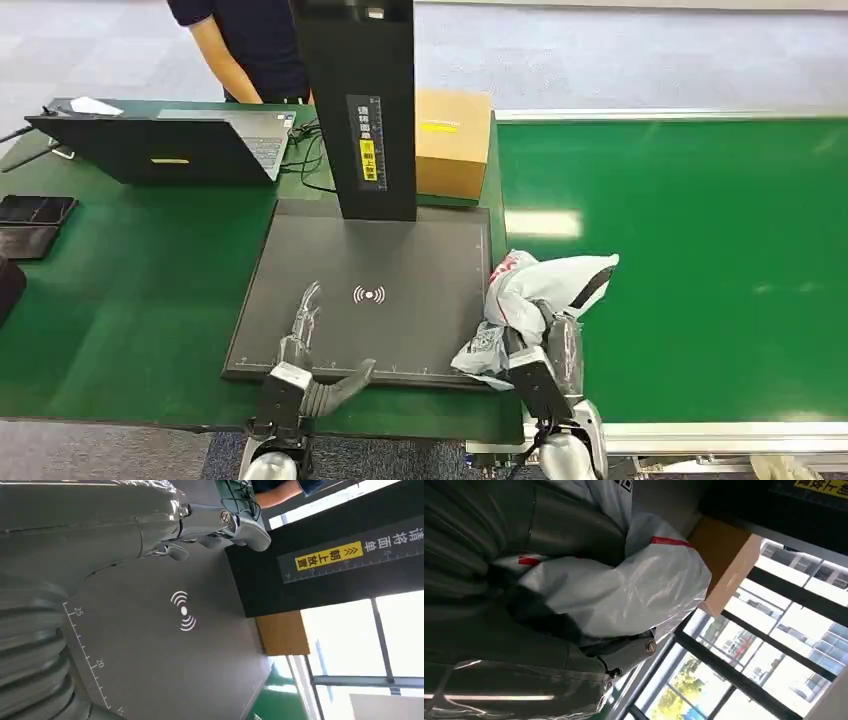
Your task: Moved the parcel from conveyor to table for the left to box.
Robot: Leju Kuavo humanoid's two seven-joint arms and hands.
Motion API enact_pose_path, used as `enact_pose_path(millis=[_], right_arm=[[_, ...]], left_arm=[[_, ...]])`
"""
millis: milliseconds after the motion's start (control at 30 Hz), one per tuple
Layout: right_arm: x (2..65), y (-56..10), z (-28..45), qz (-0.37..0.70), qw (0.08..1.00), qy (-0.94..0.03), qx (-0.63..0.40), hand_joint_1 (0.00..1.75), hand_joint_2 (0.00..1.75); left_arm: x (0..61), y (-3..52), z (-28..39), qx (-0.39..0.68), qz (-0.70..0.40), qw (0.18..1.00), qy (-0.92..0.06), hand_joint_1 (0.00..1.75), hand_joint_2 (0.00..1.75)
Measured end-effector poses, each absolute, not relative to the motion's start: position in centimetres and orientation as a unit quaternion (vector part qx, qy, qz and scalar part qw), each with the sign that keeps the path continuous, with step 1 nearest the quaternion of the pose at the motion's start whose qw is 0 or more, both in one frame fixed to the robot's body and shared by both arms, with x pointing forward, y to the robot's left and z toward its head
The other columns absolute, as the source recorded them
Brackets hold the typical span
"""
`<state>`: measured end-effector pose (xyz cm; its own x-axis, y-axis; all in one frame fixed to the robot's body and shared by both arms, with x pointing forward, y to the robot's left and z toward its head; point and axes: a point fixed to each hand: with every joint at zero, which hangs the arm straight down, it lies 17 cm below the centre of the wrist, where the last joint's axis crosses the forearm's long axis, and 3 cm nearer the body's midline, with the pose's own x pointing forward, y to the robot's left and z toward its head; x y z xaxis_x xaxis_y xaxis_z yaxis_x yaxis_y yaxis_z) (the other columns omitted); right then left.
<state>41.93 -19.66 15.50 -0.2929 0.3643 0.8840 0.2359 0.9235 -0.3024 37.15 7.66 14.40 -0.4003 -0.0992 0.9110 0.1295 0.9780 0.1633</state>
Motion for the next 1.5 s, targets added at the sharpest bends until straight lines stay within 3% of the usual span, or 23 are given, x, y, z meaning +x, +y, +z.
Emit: enact_pose_path(millis=[900, 1500], right_arm=[[41.4, -16.3, 11.2, 0.040, 0.598, -0.790, -0.129, 1.69, 1.75], [41.7, -13.9, 20.4, 0.050, 0.481, -0.864, -0.143, 1.68, 1.75]], left_arm=[[37.5, 6.0, 13.8, -0.025, -0.103, 0.551, -0.828, 0.00, 1.75], [36.9, 6.2, 12.8, -0.027, -0.107, 0.558, -0.823, 0.00, 1.75]])
